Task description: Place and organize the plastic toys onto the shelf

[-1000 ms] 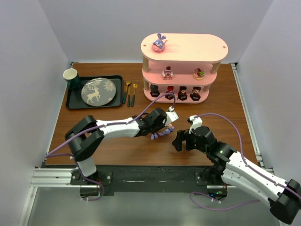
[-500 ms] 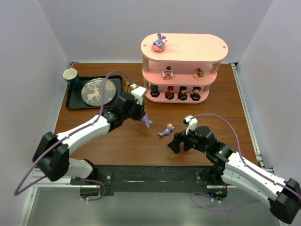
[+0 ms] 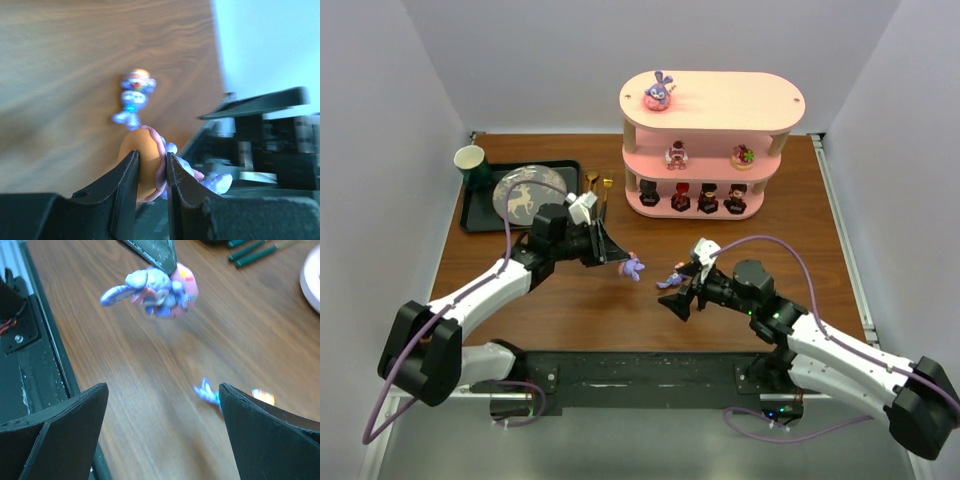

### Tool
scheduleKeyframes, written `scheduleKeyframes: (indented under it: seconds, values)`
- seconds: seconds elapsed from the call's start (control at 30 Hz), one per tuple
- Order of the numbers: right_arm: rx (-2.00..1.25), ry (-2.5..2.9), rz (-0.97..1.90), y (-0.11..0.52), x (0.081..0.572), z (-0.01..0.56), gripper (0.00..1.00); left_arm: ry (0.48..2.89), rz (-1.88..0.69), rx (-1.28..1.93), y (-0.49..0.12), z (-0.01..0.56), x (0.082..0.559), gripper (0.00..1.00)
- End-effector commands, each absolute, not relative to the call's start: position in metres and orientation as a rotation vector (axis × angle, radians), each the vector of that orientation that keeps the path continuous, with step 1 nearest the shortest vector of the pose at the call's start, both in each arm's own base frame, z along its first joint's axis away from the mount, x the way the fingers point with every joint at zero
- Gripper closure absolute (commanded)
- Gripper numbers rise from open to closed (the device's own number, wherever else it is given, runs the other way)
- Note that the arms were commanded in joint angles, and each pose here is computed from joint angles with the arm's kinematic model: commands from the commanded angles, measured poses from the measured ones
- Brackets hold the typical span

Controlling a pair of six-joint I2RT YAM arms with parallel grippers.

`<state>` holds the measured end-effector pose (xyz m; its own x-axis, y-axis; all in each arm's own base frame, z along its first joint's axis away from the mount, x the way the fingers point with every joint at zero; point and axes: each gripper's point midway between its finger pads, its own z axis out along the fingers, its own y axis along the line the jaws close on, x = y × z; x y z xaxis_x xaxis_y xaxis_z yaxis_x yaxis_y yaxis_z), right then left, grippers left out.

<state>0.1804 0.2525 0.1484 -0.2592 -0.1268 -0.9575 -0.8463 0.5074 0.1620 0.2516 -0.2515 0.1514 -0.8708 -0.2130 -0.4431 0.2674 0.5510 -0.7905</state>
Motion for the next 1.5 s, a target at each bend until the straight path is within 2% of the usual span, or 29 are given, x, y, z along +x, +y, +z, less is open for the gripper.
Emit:
scheduleKeyframes:
  seconds: [0.0,0.37,0.73,1.27,1.47]
  values:
    - [-0.955,1.430,0.897,0.280,0.185,0.205,0.04,2.099,-1.680,-0.078,-0.265,0.214,0.236,1.00]
    - [-1.093,1.204,1.056,0.305,0.161,0.256,0.12,2.055,-1.831,-0.222,-0.262,0.220,0.221,1.00]
    - [-1.193,1.169,1.067,0.318,0.163,0.260,0.21,2.017,-1.899,-0.193,-0.261,0.236,0.212,1.00]
    - [-1.244,1.157,1.004,0.324,0.173,0.264,0.27,2.024,-1.917,-0.148,-0.262,0.238,0.206,1.00]
    - [-1.291,1.149,1.067,0.330,0.166,0.257,0.38,2.040,-1.915,-0.128,-0.263,0.238,0.203,1.00]
